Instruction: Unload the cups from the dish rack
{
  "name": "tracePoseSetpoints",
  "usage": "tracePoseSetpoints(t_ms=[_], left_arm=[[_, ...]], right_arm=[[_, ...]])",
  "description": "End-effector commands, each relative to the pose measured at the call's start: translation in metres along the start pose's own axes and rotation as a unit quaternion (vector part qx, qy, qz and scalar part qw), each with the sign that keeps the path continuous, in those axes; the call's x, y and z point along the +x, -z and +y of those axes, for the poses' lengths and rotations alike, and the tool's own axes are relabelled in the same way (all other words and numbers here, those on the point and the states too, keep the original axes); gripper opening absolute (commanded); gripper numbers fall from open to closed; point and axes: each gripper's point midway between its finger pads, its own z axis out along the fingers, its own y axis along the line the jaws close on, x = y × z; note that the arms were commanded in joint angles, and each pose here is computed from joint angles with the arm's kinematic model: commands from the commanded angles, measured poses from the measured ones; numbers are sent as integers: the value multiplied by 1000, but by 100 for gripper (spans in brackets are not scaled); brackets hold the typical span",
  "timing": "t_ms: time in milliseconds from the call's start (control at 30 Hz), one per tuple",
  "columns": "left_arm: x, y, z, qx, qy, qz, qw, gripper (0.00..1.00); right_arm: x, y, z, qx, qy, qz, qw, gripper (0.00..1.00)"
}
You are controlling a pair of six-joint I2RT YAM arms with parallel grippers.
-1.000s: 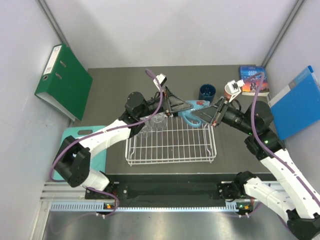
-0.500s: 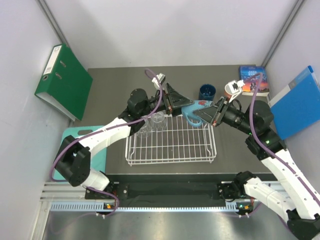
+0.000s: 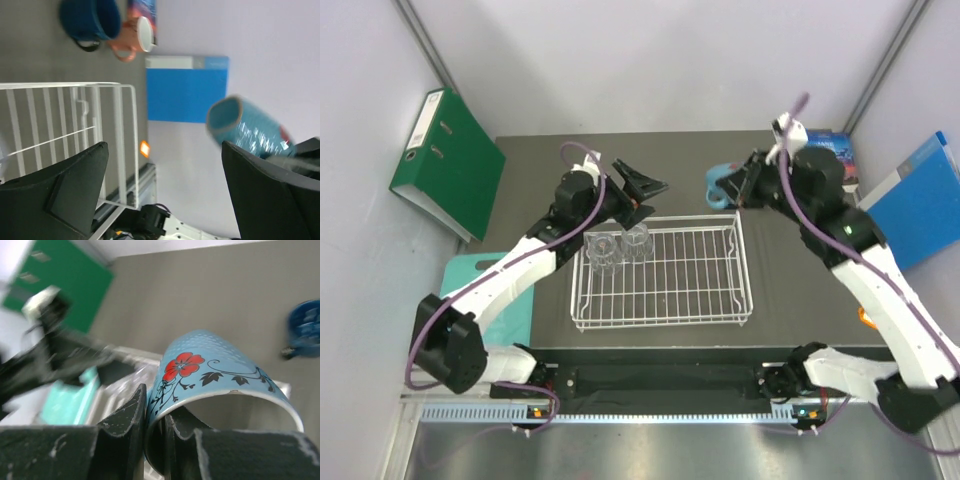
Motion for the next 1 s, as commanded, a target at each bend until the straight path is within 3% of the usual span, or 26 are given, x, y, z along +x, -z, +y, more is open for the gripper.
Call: tracePoseSetpoints(t_ms=[0,33,167,400,700,967], left_arm=[[-21,17,7,-83,-51,-50,994,99],[-17,18,27,-132,-52,-36,989,99],[-24,20,34,-183,-88,-29,979,99],[-28,30,43,-214,-123,-31,968,99],[-27,33,64,-258,-148,-14,955,99],[-25,33,78,-278,-154,-2,948,99]], right_arm=[[-40,-34,-45,139,88,-17,986,0],[-53,-38,-47,159,93,-21,983,0],[-39,-101,-79,214,103,35,971,0],[-45,-159,-77,242,137,48,959,0],[20,-230,-100,248,152,131,948,0],[59,-252,-127,276,152,182,931,0]])
